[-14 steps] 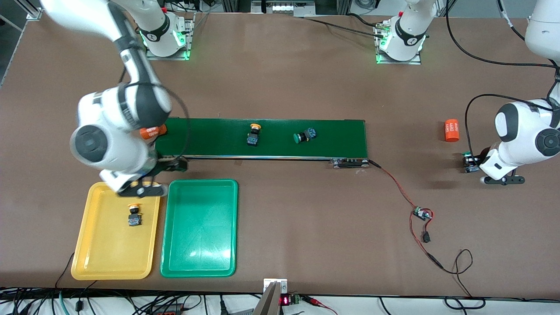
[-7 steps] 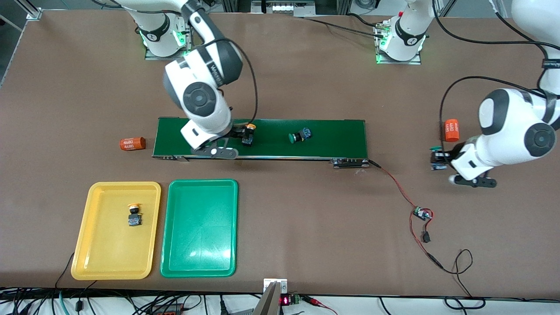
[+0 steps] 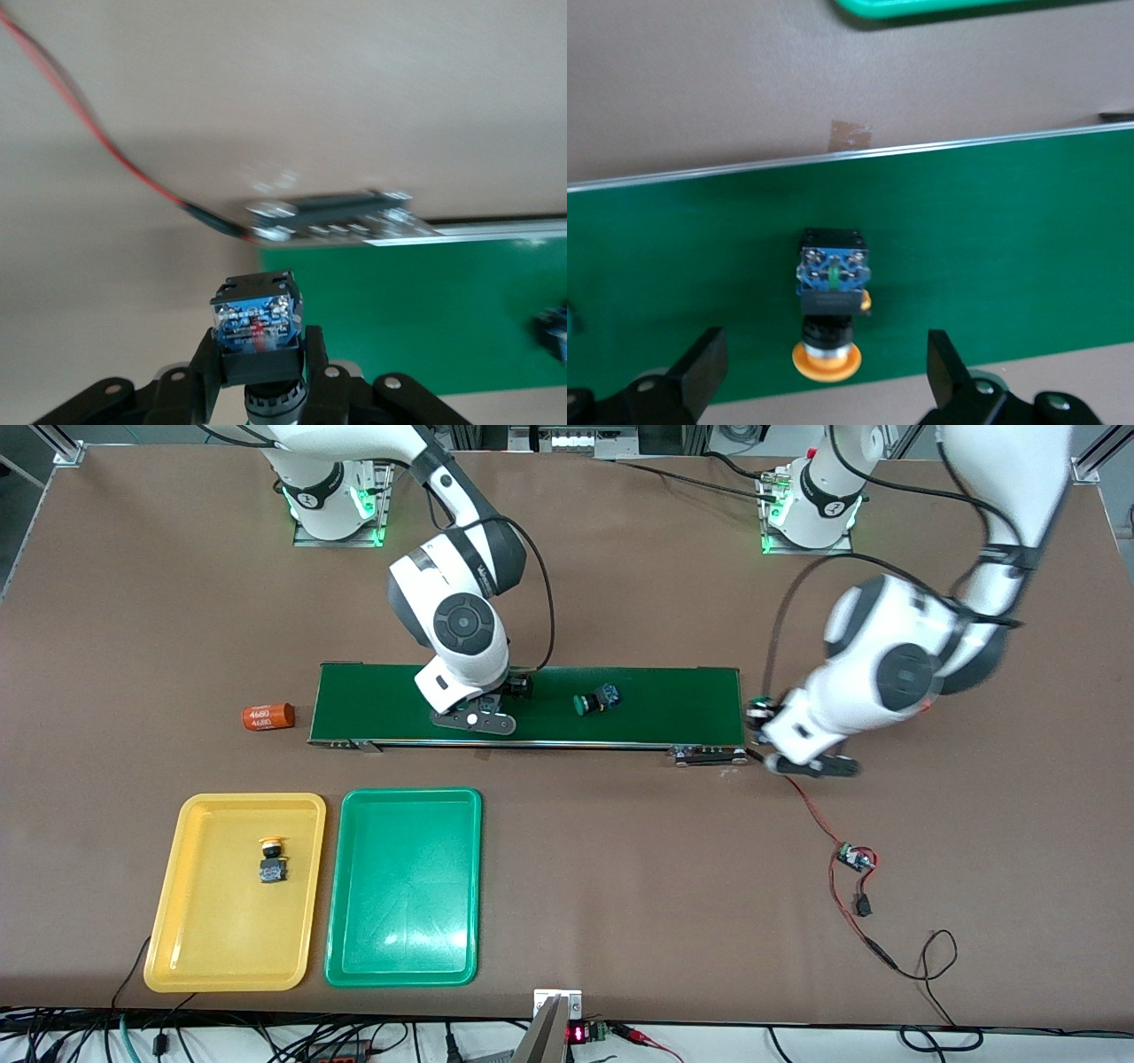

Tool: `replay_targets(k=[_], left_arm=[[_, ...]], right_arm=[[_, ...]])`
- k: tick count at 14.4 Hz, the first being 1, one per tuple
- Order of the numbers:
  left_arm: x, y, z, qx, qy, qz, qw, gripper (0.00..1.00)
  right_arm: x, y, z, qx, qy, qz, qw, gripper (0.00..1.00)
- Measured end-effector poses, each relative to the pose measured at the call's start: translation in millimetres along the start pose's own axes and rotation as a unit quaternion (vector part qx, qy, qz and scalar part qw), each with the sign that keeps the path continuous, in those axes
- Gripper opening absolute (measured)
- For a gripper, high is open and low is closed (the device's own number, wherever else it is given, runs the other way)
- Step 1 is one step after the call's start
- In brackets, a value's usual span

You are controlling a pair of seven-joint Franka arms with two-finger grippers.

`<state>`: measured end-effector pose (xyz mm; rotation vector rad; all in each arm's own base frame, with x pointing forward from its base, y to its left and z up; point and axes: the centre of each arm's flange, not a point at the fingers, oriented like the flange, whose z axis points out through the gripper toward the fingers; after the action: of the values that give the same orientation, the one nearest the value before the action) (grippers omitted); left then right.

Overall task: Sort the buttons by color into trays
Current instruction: 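Grasp a belt button with the right gripper while the left gripper places another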

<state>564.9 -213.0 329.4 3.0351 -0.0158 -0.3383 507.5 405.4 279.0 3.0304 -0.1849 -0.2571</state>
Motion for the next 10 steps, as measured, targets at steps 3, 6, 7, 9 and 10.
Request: replay_targets(k=[3,6,7,9,10], left_arm=[[-20,37,14,0.005,-0.011,0.012,1.0,0.41],[-27,46,33,-0.002,-0.007,0.003,1.0,0.41],[-29,49,41,-0.007,-0.001,-0.002,1.0,0.41],[-34,56,55,-0.017,0.01,-0.007,1.0,0.41],[-37,59,61,-0.021,0.013,-0.01,1.0,0.41]], right_arm=[[10,2,21,-0.001,0.001,0.007,1.0,1.0],[29,20,28,-0.001,-0.001,0.028,1.0,0.9],[37,29,27,0.0,-0.002,0.037,0.999,0.78],[46,39,27,0.001,-0.003,0.047,0.999,0.56],[47,40,27,0.001,-0.003,0.048,0.999,0.44]])
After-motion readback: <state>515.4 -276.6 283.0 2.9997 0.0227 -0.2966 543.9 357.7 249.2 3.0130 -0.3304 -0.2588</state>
